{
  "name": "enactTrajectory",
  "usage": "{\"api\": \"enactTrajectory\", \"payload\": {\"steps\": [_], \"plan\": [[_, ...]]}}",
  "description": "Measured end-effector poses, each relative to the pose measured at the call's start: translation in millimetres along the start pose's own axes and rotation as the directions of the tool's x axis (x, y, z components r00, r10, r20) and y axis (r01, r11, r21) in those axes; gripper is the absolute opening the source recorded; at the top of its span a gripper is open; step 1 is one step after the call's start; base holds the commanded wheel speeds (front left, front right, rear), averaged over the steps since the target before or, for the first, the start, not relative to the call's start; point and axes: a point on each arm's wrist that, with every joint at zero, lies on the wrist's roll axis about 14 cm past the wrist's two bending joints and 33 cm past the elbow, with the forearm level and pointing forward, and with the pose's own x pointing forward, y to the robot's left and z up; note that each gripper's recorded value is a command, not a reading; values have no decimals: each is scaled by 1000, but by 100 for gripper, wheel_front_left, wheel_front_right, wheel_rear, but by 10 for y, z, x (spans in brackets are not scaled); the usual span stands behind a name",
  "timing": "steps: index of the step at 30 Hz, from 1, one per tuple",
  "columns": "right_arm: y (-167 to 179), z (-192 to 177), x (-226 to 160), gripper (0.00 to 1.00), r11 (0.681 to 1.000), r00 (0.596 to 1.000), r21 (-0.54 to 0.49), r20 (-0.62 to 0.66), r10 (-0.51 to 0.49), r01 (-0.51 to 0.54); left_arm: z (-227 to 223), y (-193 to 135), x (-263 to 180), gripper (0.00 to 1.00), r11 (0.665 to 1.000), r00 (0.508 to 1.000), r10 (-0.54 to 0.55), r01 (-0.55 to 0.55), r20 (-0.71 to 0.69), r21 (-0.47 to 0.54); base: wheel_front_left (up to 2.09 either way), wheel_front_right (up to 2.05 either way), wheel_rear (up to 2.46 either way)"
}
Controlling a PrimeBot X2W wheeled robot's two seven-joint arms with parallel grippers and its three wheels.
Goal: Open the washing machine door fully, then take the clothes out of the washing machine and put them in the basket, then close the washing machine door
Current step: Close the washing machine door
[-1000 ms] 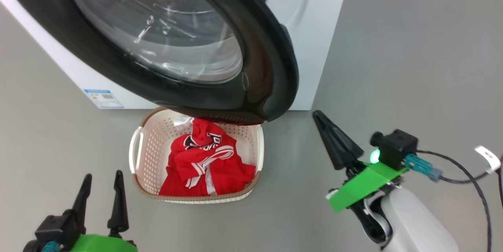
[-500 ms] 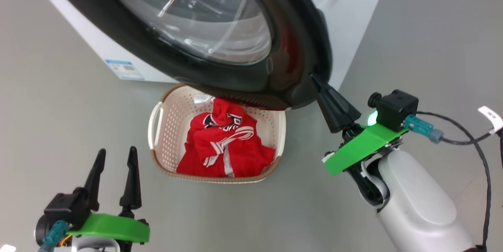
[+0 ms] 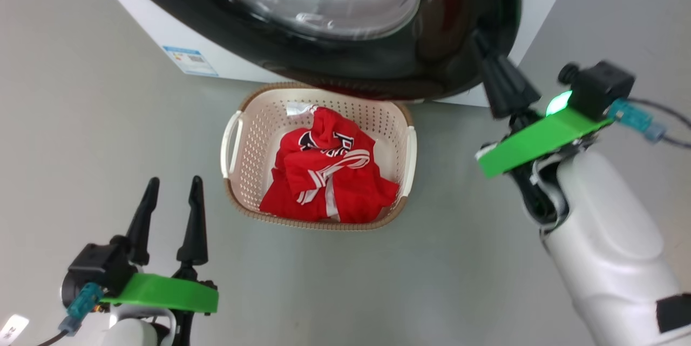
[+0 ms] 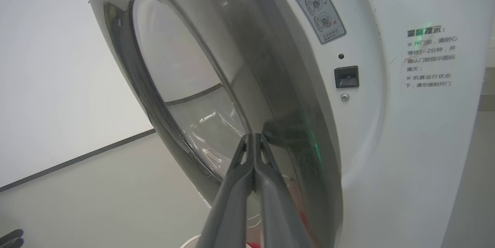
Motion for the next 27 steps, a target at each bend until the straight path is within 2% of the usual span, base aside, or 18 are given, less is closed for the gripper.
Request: {"api": "enactTrajectory", "payload": {"steps": [11,17,27], "plan": [[-237,227,417,0,1000,997,-15,75,-17,18,-55,-24,31,100,1000,1000,-9,9,-16,2,0,0,0],[-443,385,596,0,997,987,33,145,-71,67,-93,-15,79,100,1000,1000,-9,9,-26,5,0,0,0],[-409,303,722,0,997,986,38,150,-69,64,-119,-1,139,100,1000,999,-8,8,-31,7,0,0,0]]}}
